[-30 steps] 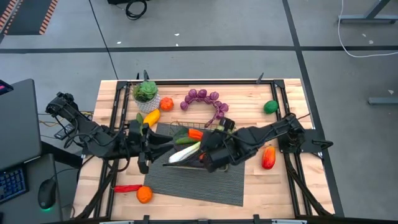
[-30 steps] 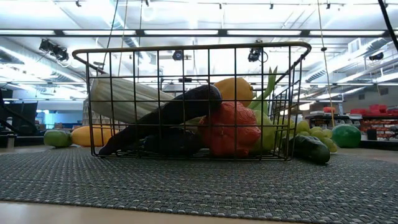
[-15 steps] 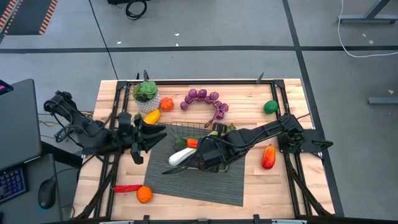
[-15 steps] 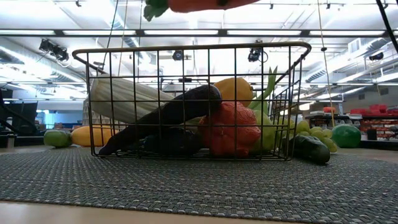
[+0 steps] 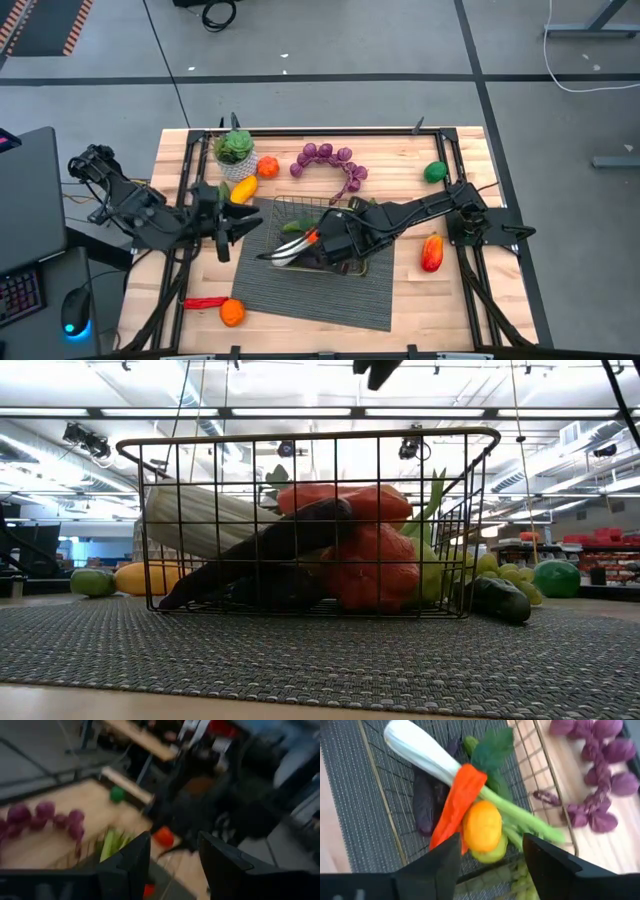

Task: Build produce basket
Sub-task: Adjust the gray mat on the table

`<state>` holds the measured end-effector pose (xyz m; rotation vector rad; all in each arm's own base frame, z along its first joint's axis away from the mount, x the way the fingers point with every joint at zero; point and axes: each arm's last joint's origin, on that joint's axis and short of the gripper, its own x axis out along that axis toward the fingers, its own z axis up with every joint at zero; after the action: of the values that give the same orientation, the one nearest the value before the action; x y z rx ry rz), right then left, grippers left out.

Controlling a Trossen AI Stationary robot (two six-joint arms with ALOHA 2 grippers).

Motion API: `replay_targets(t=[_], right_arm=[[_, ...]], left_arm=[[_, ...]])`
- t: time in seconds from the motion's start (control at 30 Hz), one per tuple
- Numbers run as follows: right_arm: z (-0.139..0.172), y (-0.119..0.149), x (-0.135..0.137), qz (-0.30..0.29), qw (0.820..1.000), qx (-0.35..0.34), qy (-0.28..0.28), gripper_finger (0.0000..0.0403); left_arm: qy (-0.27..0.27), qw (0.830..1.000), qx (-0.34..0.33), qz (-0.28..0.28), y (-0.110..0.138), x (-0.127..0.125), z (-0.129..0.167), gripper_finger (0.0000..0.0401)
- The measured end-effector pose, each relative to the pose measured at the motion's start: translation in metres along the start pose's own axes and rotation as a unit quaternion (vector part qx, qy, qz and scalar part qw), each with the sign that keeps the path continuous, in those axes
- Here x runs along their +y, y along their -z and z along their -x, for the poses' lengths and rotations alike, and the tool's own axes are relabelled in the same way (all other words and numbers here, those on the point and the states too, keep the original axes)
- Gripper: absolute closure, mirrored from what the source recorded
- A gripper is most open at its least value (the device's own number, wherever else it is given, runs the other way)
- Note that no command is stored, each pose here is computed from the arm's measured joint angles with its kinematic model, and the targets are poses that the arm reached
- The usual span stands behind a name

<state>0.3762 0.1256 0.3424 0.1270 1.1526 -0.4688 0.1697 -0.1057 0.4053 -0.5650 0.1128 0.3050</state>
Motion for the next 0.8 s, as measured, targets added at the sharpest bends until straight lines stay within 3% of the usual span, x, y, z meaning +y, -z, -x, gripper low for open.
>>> replay_targets(t=[0.2, 0.47, 0.6, 0.8], right_arm=[[0.008, 0.016, 0.010, -0.044, 0.997, 0.059, -0.035, 0.0158], [0.027, 0.049, 0.044, -0.134, 0.976, 0.138, -0.104, 0.0160], [0.034, 0.069, 0.062, -0.181, 0.972, 0.119, -0.091, 0.0160], [0.012, 0.102, 0.085, -0.232, 0.963, 0.121, -0.054, 0.0160]], left_arm=[[-0.038, 0.990, 0.136, -0.003, 0.021, 0.020, 0.003, 0.0229], [-0.128, 0.950, 0.285, -0.023, 0.038, 0.048, 0.015, 0.0229], [-0.152, 0.932, 0.327, -0.028, 0.044, 0.055, 0.017, 0.0229], [-0.151, 0.914, 0.377, 0.014, 0.068, 0.060, 0.010, 0.0229]])
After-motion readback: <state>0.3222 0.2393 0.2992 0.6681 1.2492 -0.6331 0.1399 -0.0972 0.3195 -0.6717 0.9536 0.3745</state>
